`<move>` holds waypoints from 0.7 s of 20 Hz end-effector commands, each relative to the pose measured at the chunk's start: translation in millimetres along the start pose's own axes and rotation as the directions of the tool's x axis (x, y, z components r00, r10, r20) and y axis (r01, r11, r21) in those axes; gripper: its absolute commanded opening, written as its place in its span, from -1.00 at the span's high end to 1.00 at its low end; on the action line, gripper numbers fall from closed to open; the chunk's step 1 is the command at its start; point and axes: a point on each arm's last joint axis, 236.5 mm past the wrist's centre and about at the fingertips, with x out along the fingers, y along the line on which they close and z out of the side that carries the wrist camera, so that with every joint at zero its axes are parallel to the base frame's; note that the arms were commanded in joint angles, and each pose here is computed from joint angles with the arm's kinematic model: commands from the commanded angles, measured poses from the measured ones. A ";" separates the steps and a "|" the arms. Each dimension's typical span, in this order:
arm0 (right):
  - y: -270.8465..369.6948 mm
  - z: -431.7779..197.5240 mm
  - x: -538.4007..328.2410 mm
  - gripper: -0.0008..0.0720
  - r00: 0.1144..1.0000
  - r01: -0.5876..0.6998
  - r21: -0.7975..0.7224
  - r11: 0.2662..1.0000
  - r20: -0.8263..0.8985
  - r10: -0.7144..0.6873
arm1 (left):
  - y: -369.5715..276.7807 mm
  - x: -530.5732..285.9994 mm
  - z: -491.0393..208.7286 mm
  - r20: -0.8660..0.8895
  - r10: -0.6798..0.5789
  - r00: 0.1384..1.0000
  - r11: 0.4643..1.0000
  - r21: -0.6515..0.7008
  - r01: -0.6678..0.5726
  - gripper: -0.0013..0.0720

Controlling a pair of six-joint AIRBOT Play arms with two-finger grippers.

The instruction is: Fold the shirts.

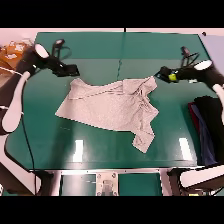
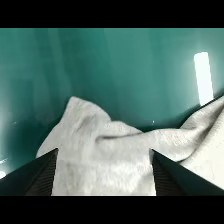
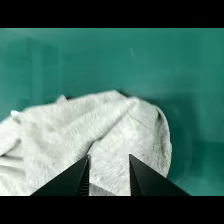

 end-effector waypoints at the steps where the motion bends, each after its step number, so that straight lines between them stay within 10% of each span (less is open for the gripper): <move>1: -9.1 -9.9 -60.5 0.77 0.996 -0.034 0.075 0.997 -0.084 0.041 | 16.4 -54.4 -2.7 -0.084 -0.018 0.996 0.999 -0.030 0.016 -0.46; 2: -12.8 -19.7 -74.1 0.80 0.994 -0.032 0.100 0.994 -0.098 0.042 | 21.0 -68.4 -8.3 -0.107 -0.021 0.994 0.999 -0.033 0.018 0.48; 3: -18.1 -32.9 -85.9 0.80 0.994 -0.022 0.137 0.990 -0.101 0.037 | 21.8 -77.2 -15.1 -0.132 -0.028 0.991 1.000 -0.017 0.026 0.91; 6: -24.9 -98.2 -104.3 0.93 0.990 0.005 0.223 0.975 -0.139 0.027 | 20.4 -85.7 -42.2 -0.236 -0.046 0.971 0.999 -0.021 0.042 0.92; 11: -25.3 -235.9 -80.2 0.17 0.963 0.035 0.383 0.923 -0.259 0.071 | 8.1 -78.2 -94.0 -0.345 -0.113 0.932 0.993 -0.058 0.099 0.92; 14: -27.1 -271.3 -50.3 0.15 0.956 0.039 0.389 0.920 -0.281 0.078 | 11.5 -76.1 -132.5 -0.417 -0.122 0.901 0.992 -0.087 0.094 0.92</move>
